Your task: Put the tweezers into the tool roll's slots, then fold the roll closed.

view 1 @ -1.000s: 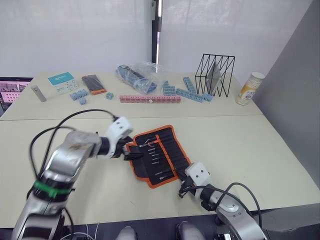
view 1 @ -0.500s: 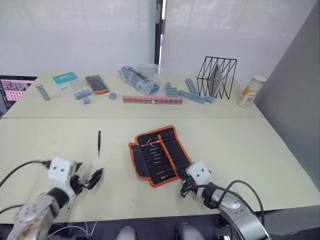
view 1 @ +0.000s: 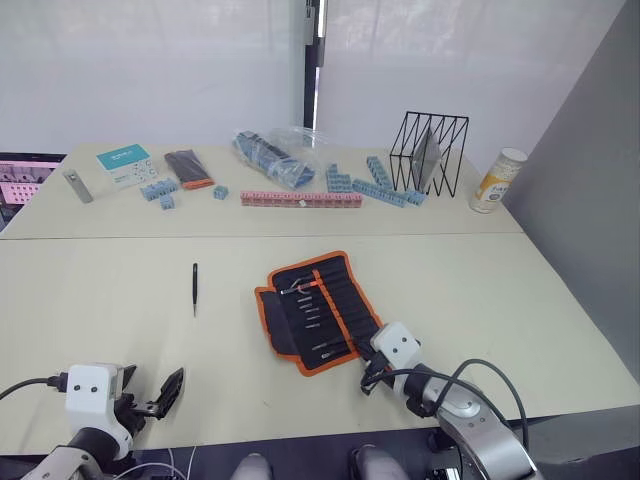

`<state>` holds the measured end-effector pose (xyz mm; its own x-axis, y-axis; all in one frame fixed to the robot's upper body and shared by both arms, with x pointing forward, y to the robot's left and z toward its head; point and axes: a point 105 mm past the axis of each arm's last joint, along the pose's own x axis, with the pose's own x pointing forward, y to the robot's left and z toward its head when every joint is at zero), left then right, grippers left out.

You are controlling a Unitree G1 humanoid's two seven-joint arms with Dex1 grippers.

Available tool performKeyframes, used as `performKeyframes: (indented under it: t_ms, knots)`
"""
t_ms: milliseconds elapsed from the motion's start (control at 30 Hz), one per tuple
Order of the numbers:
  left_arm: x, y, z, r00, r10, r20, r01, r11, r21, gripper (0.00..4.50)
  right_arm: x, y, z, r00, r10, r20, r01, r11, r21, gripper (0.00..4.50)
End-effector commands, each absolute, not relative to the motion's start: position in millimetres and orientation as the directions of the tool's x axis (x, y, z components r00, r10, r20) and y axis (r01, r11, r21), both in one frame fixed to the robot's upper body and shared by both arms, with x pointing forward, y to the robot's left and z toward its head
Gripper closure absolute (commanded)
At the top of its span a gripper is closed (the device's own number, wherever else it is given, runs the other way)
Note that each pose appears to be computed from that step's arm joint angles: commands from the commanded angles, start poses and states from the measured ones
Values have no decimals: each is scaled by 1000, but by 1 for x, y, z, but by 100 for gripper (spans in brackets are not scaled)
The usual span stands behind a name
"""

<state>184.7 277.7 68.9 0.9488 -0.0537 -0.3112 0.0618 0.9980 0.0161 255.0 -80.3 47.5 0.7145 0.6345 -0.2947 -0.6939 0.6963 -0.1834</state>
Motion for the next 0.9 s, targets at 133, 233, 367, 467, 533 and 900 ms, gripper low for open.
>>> performKeyframes:
  t_ms: [133, 233, 367, 467, 533, 900]
  knots:
    - [204, 282, 65, 959, -55, -279, 79, 994, 75, 2, 226, -89, -31, 577, 581, -574, -728, 685, -37, 450]
    - [221, 280, 60, 962, -47, -269, 73, 993, 88, 2, 228, -89, -30, 581, 581, -571, -727, 686, -42, 450]
    - [246, 271, 59, 966, -41, -255, 70, 992, 105, 2, 231, -89, -28, 587, 580, -564, -724, 688, -47, 450]
    - [267, 262, 58, 966, -37, -255, 67, 992, 107, 2, 231, -88, -28, 589, 580, -563, -724, 688, -48, 450]
    - [279, 260, 57, 965, -13, -263, 42, 994, 103, 2, 231, -88, -28, 590, 579, -563, -723, 689, -49, 450]
    - [330, 247, 58, 941, 103, -321, -91, 995, 50, 2, 234, -88, -25, 601, 575, -555, -717, 695, -55, 450]
